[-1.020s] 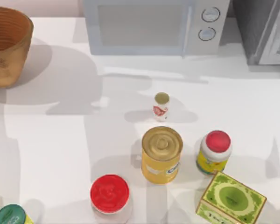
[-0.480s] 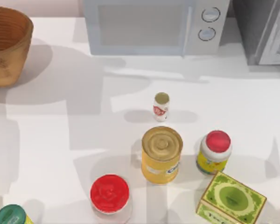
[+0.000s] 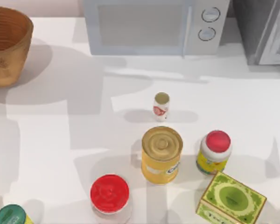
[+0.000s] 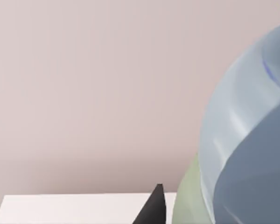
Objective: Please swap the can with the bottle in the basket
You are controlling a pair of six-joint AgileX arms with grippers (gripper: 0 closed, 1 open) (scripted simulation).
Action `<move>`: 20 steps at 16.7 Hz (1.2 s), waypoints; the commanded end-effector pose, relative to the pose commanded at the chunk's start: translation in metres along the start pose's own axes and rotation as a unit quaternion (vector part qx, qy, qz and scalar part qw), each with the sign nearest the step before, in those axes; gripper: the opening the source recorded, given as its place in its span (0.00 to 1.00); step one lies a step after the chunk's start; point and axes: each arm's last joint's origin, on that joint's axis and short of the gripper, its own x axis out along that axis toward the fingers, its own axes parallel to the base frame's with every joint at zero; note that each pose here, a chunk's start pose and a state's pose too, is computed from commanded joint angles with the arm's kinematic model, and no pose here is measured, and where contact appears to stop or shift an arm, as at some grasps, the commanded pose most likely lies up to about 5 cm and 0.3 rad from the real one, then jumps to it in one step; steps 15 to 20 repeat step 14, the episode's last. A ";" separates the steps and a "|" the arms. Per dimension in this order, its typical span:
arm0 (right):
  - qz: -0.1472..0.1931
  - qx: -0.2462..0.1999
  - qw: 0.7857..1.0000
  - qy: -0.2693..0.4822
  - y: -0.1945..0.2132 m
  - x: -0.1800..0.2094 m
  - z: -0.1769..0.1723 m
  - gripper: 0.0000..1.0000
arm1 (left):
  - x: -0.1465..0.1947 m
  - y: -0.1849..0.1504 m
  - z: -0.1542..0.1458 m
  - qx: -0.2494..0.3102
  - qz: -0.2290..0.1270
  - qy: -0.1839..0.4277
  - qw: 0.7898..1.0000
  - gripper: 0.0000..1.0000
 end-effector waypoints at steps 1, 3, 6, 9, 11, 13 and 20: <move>0.000 0.000 1.000 0.000 0.000 0.000 0.000 1.00 | 0.000 0.000 0.000 0.000 0.000 0.000 1.000 0.45; 0.000 0.000 1.000 0.000 0.000 0.000 0.000 1.00 | 0.000 0.000 0.000 0.000 0.000 0.000 1.000 0.60; 0.000 0.000 1.000 0.000 0.000 0.000 0.000 1.00 | 0.000 0.000 0.000 0.000 0.000 0.000 1.000 0.83; 0.000 0.000 1.000 0.000 0.000 0.000 0.000 1.00 | 0.000 0.000 0.000 0.000 0.000 0.000 1.000 1.00; 0.000 0.000 1.000 0.000 0.000 0.000 0.000 1.00 | 0.000 0.000 0.000 0.000 0.000 0.000 1.000 1.00; 0.000 0.000 1.000 0.000 0.000 0.000 0.000 1.00 | 0.000 0.000 0.000 0.000 0.000 0.000 1.000 1.00; 0.000 0.000 1.000 0.000 0.000 0.000 0.000 1.00 | 0.000 0.000 0.000 0.000 0.000 0.000 1.000 1.00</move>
